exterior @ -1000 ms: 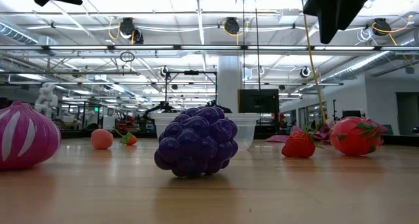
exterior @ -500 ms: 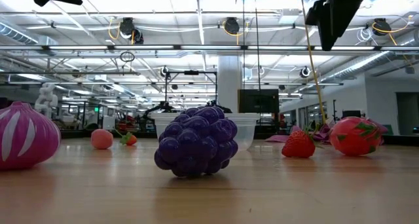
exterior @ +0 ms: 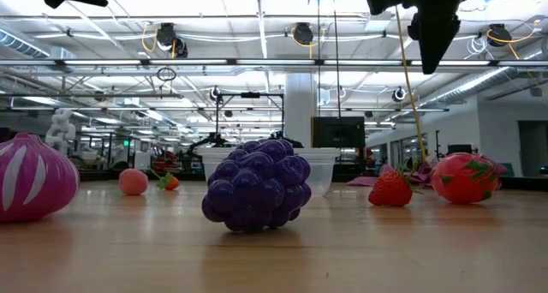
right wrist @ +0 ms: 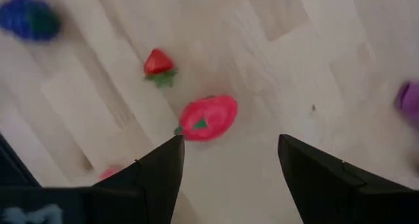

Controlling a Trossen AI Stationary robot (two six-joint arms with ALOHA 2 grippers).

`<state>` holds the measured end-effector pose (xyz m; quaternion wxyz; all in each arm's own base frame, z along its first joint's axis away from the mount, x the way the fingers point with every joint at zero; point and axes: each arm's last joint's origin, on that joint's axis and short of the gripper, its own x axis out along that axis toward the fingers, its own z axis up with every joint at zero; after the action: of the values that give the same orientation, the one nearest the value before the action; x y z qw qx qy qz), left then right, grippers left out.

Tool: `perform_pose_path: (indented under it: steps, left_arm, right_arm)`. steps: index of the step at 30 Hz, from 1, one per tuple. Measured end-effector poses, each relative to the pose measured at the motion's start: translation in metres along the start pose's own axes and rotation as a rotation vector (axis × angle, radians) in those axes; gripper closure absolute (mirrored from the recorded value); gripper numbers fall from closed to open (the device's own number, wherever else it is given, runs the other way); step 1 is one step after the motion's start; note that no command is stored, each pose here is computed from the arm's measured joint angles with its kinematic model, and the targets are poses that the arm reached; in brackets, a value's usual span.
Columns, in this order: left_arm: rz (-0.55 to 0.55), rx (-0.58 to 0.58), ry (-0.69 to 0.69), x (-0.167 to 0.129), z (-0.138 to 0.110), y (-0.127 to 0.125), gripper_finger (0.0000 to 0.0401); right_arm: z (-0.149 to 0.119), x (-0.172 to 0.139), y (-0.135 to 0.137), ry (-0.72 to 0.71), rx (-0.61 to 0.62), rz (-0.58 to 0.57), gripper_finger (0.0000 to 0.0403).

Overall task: Pick and placing Produce into tupperware
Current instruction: Put the red dragon fruit into the transparent container

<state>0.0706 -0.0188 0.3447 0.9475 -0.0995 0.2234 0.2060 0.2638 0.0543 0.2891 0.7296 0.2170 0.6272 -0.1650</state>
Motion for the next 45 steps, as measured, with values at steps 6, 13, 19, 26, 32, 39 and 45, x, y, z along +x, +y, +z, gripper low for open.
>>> perform_pose_path:
  steps: [6, 13, 19, 26, 32, 39, 45]
  left_arm:
    - [0.000, 0.000, 0.000, 0.000, 0.000, 0.000, 0.0231]
    - [0.000, 0.001, 0.000, 0.000, 0.000, 0.000, 0.0231]
    - [0.000, 0.020, 0.001, 0.000, 0.000, 0.000, 0.0231]
    - [-0.001, 0.020, 0.001, 0.000, 0.000, 0.000, 0.0231]
    - [-0.001, 0.020, 0.001, 0.000, 0.000, 0.000, 0.0231]
    - [-0.002, 0.020, 0.002, 0.000, 0.000, 0.000, 0.0231]
    - [-0.002, 0.020, 0.002, 0.000, 0.000, 0.000, 0.0231]
  right_arm:
    - [-0.006, 0.018, -0.001, 0.045, 0.268, 0.007, 0.0163]
    - [-0.018, 0.050, -0.006, 0.207, 0.417, 0.075, 0.0159]
    - [-0.018, 0.069, -0.005, 0.193, 0.455, 0.153, 0.0159]
    - [-0.017, 0.087, -0.009, 0.158, 0.466, 0.202, 0.0160]
    - [-0.017, 0.096, -0.020, 0.163, 0.482, 0.181, 0.0166]
    - [-0.015, 0.101, -0.023, 0.149, 0.480, 0.197, 0.0167]
    - [-0.014, 0.101, -0.022, 0.138, 0.477, 0.211, 0.0167]
